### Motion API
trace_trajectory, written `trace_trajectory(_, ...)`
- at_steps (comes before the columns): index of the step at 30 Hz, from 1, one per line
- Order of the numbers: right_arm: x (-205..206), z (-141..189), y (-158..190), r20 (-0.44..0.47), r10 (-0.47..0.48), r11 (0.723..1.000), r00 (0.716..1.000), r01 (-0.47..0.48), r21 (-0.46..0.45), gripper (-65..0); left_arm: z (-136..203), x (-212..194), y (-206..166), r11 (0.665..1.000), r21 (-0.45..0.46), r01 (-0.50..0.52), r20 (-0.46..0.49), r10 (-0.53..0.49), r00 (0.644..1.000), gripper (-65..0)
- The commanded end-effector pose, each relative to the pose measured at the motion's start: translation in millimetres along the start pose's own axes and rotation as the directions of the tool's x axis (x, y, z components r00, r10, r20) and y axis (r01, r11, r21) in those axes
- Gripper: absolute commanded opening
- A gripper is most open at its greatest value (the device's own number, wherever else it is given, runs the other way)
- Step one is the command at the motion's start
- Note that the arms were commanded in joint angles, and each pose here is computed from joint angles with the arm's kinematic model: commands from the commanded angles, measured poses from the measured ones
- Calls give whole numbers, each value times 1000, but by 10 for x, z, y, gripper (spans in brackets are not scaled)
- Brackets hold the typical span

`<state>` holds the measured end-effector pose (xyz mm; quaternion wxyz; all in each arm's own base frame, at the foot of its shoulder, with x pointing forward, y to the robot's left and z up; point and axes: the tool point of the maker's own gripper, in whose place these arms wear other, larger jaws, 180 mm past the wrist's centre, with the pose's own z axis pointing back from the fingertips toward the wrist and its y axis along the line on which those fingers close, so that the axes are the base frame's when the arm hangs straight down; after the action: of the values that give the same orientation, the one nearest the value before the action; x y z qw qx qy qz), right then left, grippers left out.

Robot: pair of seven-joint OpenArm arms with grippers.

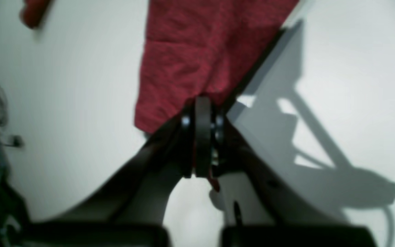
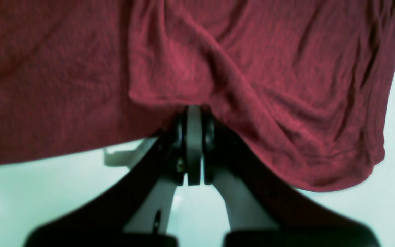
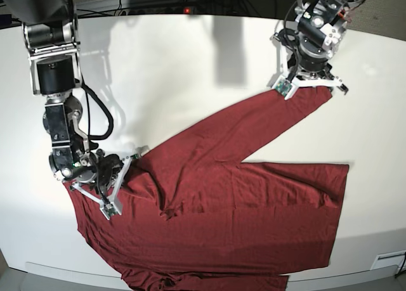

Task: Fold the T-shirt properly
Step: 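Fold the shirt body over with the left gripper toward the right gripper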

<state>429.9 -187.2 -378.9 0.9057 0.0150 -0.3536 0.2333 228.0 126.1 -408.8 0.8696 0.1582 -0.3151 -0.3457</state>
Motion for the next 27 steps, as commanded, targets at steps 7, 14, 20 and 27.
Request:
trace_trajectory(7,460,128,-224,101,17,999,995,-13,-47,-650,19,436,375,990,136,21,161,-43,986,-650)
trace_trajectory(14,570,157,-273,121,19,998,992,-12,-59,-650,5,895,840,972,236,-7,250,-54,967,-650)
trace_trajectory(20,645,178,-345,148,-2,996,989,16,-89,-650,42,1174,1103,958,287,-29,308,-63,949,-650)
trace_trajectory(27,492,167,-329,51,-33,997,998,37,-74,-650,-4,1346,1218,964,252,-80,345,-12,938,-650)
